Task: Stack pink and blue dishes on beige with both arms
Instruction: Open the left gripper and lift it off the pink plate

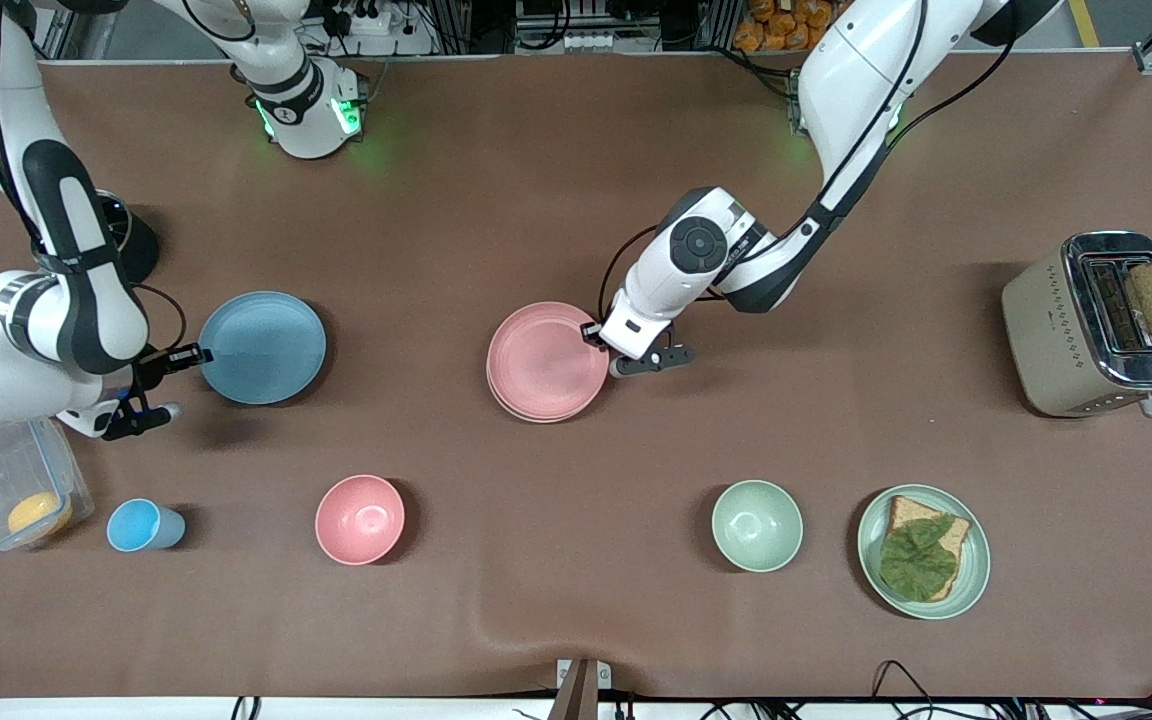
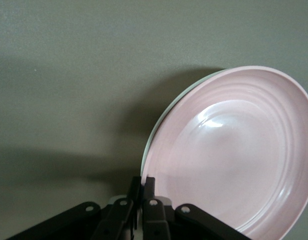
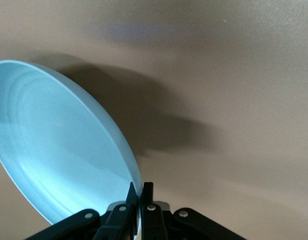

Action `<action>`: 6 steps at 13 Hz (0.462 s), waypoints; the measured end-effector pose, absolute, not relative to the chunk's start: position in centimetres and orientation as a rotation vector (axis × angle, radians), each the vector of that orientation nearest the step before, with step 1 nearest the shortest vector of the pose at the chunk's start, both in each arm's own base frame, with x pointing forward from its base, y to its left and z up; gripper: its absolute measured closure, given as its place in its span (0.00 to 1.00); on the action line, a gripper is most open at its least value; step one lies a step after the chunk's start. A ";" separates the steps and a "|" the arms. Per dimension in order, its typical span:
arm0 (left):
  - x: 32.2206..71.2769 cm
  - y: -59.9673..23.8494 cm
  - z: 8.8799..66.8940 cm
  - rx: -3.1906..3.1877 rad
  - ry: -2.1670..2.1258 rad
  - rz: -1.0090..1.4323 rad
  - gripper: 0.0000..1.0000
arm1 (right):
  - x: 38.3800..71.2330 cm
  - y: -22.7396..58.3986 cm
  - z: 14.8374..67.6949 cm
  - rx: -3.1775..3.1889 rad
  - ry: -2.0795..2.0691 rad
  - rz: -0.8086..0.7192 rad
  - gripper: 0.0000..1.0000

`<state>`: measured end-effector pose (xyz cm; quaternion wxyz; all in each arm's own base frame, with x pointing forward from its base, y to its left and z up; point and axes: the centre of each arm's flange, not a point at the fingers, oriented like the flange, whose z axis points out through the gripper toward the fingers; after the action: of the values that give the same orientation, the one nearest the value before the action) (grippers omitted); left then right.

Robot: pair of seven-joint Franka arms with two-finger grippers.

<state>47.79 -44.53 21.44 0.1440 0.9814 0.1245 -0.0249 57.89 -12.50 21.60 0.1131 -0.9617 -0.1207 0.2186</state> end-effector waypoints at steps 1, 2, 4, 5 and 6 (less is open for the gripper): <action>47.7 -44.7 21.3 2.833 0.358 -0.069 0.95 | 58.2 -12.4 22.1 -2.815 -0.355 0.645 0.96; 47.6 -44.8 21.3 2.834 0.357 -0.067 0.95 | 58.4 -12.2 22.5 -2.809 -0.357 0.644 0.96; 47.9 -44.9 21.2 2.830 0.361 -0.067 0.95 | 58.8 -11.9 22.9 -2.804 -0.362 0.639 0.96; 48.0 -44.9 21.0 2.828 0.363 -0.069 0.95 | 58.8 -11.6 23.0 -2.798 -0.362 0.640 0.96; 48.1 -45.0 20.8 2.828 0.365 -0.072 0.95 | 58.9 -11.3 23.1 -2.789 -0.360 0.644 0.96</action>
<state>48.07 -44.98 20.85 0.1443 0.9811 0.1268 -0.0250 58.88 -11.27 23.10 0.1278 -0.9588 -0.1237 0.2214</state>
